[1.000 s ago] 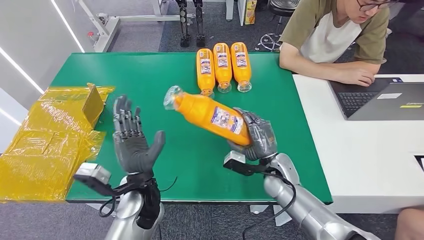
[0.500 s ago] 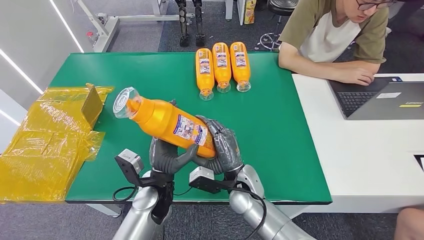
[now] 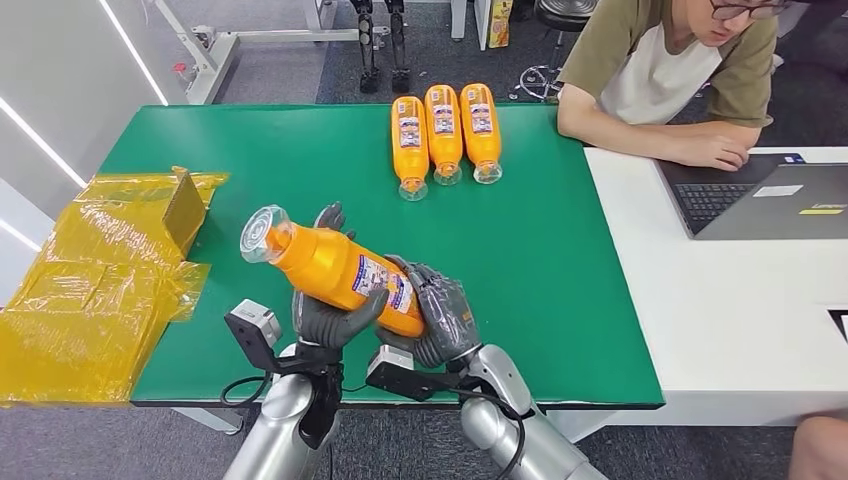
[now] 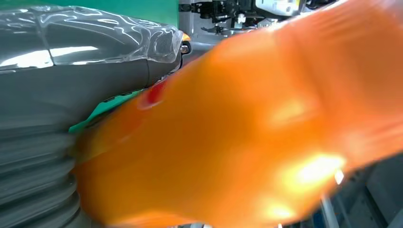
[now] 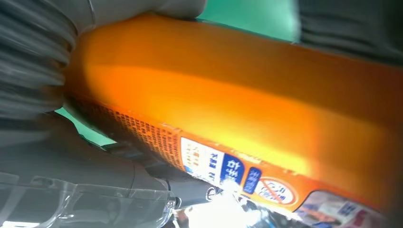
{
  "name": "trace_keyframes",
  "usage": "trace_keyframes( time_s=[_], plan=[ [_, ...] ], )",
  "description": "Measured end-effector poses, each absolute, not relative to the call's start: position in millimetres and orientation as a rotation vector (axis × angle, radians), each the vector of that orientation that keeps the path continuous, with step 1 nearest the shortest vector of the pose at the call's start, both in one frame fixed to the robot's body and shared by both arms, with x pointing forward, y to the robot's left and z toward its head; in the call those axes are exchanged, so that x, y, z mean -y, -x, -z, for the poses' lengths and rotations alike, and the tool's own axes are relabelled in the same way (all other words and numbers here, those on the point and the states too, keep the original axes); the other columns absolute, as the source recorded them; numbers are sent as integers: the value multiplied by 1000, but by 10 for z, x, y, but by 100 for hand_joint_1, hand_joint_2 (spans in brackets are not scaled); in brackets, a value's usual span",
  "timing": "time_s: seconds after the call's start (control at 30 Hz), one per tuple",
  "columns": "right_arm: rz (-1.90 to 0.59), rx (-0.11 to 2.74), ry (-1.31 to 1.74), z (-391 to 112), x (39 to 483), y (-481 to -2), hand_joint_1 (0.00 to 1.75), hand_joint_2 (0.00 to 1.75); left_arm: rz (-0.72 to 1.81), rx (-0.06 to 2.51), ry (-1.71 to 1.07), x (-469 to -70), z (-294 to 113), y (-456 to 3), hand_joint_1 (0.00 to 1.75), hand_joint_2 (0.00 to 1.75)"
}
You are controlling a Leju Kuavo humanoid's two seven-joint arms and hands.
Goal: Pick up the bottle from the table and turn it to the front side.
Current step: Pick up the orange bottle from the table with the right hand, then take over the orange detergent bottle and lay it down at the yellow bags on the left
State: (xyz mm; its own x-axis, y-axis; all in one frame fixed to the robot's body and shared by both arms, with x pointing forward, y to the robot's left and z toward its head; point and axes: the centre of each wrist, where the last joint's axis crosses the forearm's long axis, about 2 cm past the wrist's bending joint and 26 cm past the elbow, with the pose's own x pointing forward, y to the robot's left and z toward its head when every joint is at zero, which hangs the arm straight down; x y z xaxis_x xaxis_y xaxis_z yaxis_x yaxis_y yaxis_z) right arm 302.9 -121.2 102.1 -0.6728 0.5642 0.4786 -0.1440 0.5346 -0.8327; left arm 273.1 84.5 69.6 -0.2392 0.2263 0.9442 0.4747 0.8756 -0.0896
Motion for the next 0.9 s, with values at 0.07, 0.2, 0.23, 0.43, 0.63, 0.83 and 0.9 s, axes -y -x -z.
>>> trace_keyframes(
  time_s=[0.07, 0.2, 0.23, 0.43, 0.63, 0.83, 0.9],
  plan=[
    [-1198, 1991, 342, -999, 1238, -3010, 175, 175, 251, 1828, 524, -852, -693, -2732, 0, 175],
    [-1228, 1958, 334, -978, 1276, -2995, 175, 175, 240, 1833, 519, -869, -685, -2734, 0, 175],
    [-1236, 1950, 330, -975, 1283, -2995, 175, 175, 237, 1834, 517, -873, -683, -2735, 0, 175],
    [-1289, 1911, 323, -972, 1318, -3006, 175, 175, 222, 1838, 504, -899, -670, -2737, 0, 175],
    [-1307, 1897, 328, -967, 1344, -3014, 175, 175, 228, 1852, 474, -914, -665, -2740, 64, 175],
    [-1315, 1884, 339, -936, 1375, -2997, 175, 175, 239, 1875, 449, -917, -678, -2746, 175, 175],
    [-1315, 1883, 339, -936, 1376, -2998, 175, 175, 239, 1876, 449, -917, -681, -2747, 175, 175]
  ],
)
